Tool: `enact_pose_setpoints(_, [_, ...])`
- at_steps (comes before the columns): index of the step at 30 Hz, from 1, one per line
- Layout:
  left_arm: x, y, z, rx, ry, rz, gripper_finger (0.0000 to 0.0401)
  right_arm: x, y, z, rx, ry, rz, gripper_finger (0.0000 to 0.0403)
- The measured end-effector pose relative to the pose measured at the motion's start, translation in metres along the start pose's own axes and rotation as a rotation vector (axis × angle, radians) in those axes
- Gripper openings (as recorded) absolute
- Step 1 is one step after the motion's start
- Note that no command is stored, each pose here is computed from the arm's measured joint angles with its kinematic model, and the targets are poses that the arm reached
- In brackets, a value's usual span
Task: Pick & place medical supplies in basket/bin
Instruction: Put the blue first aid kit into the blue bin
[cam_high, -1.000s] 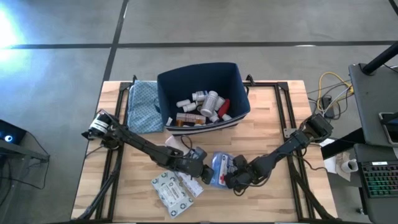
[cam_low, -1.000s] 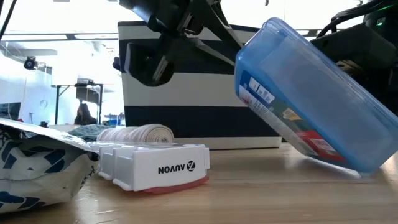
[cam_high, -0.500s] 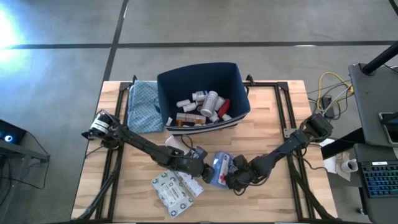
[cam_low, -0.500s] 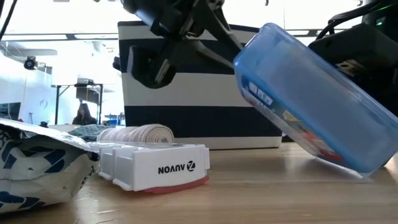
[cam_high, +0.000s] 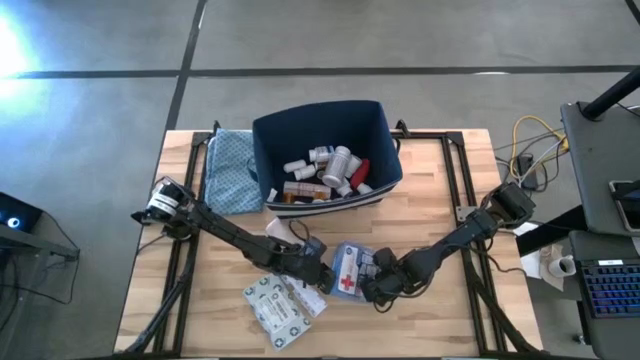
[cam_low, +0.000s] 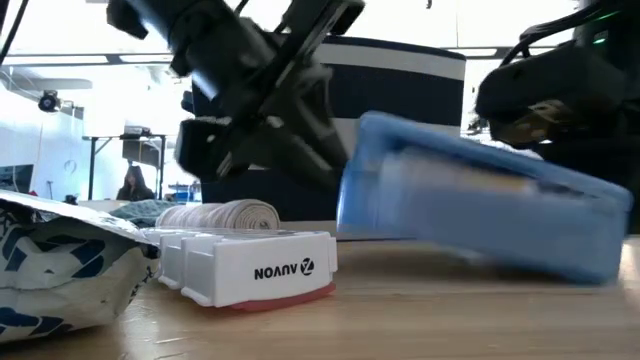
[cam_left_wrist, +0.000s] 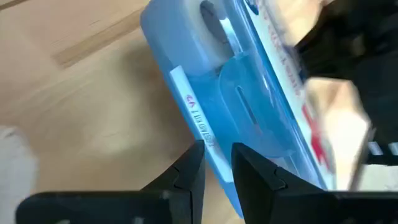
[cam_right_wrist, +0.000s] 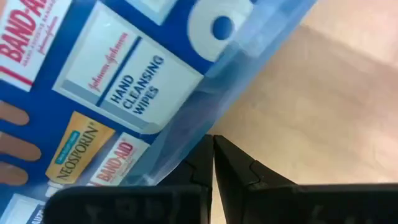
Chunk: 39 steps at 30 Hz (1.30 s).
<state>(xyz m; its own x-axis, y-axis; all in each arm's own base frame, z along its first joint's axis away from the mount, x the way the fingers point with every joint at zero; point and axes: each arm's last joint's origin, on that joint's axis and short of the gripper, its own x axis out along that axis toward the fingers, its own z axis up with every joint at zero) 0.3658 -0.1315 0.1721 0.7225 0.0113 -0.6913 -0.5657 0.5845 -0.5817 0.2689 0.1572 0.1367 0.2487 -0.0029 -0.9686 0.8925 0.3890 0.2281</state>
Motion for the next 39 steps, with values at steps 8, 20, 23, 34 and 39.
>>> enact_pose_setpoints(8, [0.002, 0.027, -0.029, -0.007, 0.067, 0.075, 0.0061, -0.011, -0.001, 0.002, 0.003, -0.005, 0.015, 0.0009])
enact_pose_setpoints(20, [-0.009, 0.028, -0.038, -0.064, 0.040, 0.068, 0.0061, -0.064, -0.003, 0.008, 0.016, -0.113, 0.167, 0.0009])
enact_pose_setpoints(23, [-0.015, 0.023, -0.033, -0.074, -0.016, 0.044, 0.0061, -0.085, 0.005, 0.014, 0.016, -0.175, 0.264, 0.0009])
enact_pose_setpoints(34, [-0.014, 0.022, -0.018, -0.045, -0.080, 0.005, 0.0061, -0.051, 0.051, 0.029, -0.089, -0.126, 0.324, 0.0009])
enact_pose_setpoints(39, [-0.011, 0.028, -0.011, -0.057, -0.093, 0.025, 0.0061, -0.033, 0.065, 0.025, -0.142, -0.088, 0.299, 0.0009])
